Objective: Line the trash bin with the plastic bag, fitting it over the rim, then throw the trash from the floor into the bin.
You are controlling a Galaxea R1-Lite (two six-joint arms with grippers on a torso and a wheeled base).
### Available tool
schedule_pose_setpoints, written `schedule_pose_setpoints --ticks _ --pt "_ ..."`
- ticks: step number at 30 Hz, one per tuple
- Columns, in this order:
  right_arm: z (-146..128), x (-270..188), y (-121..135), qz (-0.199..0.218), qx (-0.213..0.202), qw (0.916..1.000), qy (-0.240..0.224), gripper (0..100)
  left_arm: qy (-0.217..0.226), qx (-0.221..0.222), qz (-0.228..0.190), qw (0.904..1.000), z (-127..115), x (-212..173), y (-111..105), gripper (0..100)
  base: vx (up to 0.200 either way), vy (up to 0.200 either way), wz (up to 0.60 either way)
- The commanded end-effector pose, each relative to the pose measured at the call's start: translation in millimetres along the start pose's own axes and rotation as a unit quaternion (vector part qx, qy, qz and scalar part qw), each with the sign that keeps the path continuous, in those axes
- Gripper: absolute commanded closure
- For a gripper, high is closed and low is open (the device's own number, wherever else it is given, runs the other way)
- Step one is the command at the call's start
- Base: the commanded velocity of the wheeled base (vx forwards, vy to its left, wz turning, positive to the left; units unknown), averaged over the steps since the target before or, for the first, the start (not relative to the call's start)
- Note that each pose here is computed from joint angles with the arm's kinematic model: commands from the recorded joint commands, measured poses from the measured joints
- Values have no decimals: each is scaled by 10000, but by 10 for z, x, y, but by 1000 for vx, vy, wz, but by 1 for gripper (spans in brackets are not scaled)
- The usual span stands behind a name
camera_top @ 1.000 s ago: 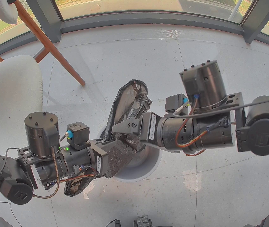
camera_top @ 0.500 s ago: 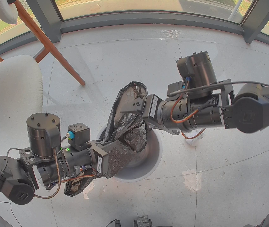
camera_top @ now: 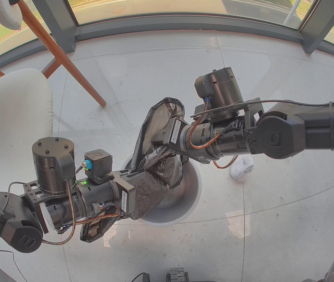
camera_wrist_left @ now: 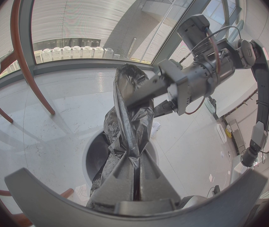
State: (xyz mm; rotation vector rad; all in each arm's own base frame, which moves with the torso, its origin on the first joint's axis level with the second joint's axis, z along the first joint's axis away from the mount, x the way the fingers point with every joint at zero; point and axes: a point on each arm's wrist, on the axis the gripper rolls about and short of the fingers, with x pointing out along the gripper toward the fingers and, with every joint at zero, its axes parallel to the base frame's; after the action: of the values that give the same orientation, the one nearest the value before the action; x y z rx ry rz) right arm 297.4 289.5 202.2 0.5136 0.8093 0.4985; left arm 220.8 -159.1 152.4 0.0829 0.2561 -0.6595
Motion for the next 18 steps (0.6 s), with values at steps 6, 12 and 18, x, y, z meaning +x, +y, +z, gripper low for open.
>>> schedule_pose_setpoints --ticks 6,12,18 --pt "27 112 51 -9 -4 10000 -70 100 -3 8 -16 10000 -1 -14 -2 100 0 0 0" --pt "-29 64 22 -176 -16 9998 121 100 28 -30 -16 10000 -14 4 -5 100 0 0 0" --pt "-5 63 -42 -378 -10 9992 102 100 66 -24 -29 10000 -15 126 -29 100 0 0 0"
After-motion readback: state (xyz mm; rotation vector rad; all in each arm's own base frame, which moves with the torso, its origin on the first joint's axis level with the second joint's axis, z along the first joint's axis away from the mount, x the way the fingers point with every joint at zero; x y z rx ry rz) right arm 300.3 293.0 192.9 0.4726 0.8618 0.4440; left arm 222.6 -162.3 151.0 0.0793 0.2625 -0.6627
